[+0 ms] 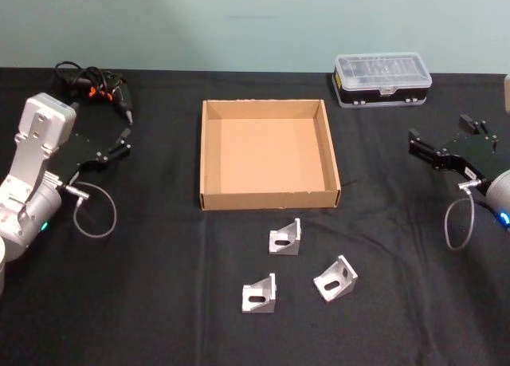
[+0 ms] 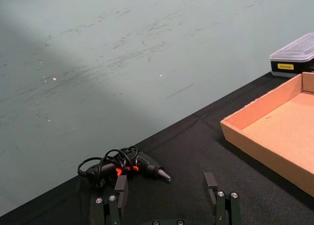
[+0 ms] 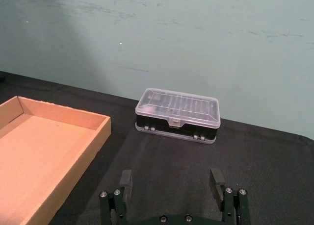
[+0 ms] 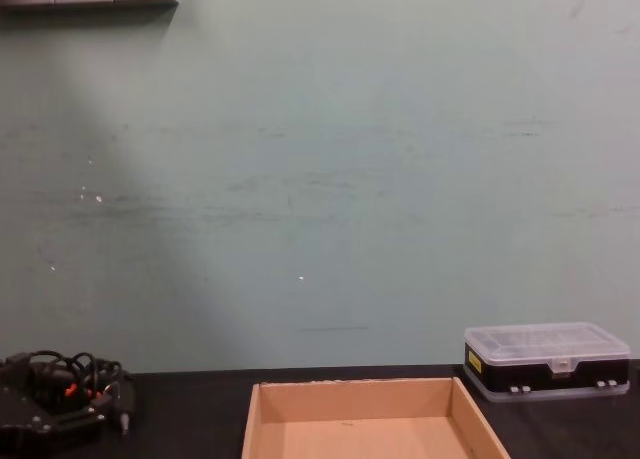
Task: Use one hand to pick up the angle iron from the table and place it into the box.
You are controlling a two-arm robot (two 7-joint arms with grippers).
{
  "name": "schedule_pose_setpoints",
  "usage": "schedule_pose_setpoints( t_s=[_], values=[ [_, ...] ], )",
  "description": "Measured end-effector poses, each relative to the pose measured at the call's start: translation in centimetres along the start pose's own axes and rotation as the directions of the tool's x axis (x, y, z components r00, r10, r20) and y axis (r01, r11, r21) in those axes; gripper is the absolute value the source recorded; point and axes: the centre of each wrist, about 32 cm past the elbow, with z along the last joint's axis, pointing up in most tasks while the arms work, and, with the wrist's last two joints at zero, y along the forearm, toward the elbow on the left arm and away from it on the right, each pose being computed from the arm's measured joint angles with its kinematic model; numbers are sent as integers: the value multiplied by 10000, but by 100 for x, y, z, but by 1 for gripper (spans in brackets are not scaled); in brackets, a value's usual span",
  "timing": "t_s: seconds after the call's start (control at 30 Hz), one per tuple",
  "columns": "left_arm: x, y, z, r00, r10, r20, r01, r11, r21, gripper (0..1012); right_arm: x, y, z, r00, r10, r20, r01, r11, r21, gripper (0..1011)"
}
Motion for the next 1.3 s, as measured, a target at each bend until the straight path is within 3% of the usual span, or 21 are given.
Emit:
schedule_pose_setpoints(
  t_s=[1.3],
  values=[
    [0, 0, 0, 10000, 0, 0, 0, 10000, 0, 1000, 0, 0, 0, 10000, 0, 0, 0, 10000, 0, 1004]
  ],
)
